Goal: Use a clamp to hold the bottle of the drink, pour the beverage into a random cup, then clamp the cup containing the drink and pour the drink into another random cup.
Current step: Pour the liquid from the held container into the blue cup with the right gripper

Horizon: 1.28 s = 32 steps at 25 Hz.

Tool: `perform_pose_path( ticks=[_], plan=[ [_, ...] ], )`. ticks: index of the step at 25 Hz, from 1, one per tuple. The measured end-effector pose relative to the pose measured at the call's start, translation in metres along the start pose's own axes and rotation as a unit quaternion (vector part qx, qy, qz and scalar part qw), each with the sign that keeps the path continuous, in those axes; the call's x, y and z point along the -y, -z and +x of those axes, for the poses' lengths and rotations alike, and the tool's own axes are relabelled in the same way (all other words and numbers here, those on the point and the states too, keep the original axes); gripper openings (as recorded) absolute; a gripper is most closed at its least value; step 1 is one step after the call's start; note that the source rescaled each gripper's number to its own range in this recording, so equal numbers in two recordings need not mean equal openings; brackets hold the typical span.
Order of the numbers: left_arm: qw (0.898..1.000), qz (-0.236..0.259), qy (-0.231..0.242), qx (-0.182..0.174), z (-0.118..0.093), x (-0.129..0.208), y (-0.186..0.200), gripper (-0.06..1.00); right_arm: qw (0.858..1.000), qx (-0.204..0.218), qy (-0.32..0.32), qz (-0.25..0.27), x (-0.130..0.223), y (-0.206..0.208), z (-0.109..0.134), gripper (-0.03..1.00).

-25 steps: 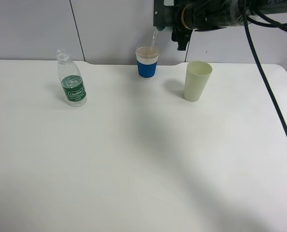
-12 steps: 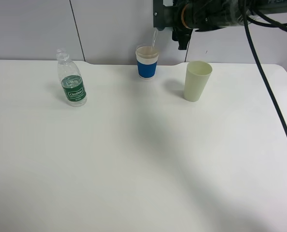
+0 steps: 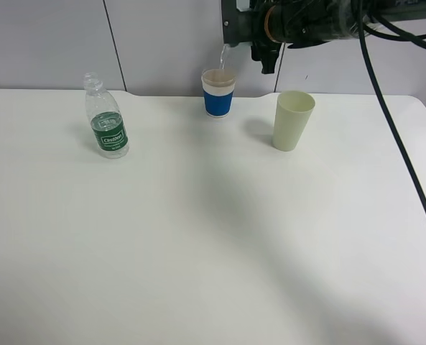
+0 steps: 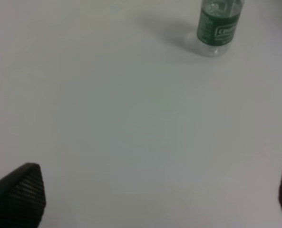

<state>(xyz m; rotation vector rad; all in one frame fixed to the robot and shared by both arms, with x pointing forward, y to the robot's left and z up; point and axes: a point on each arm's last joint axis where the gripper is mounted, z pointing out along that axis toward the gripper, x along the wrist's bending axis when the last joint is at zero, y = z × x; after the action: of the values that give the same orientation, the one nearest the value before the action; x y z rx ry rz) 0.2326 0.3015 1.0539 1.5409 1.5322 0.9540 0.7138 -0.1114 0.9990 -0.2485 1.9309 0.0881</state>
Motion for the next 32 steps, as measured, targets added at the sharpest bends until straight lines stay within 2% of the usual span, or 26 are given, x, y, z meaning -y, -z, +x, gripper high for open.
perform_pose_path(
  ticks=[17,32],
  plan=[
    [1.0,0.0,0.0,0.0,0.0,0.0,0.0,1.0,0.999,0.01,0.038,0.008,-0.0007,0.0005,-0.0018,0.0],
    [1.0,0.0,0.0,0.0,0.0,0.0,0.0,1.0,0.999,0.01,0.043,0.01,-0.0004,0.0005,-0.0019,0.0]
  ],
)
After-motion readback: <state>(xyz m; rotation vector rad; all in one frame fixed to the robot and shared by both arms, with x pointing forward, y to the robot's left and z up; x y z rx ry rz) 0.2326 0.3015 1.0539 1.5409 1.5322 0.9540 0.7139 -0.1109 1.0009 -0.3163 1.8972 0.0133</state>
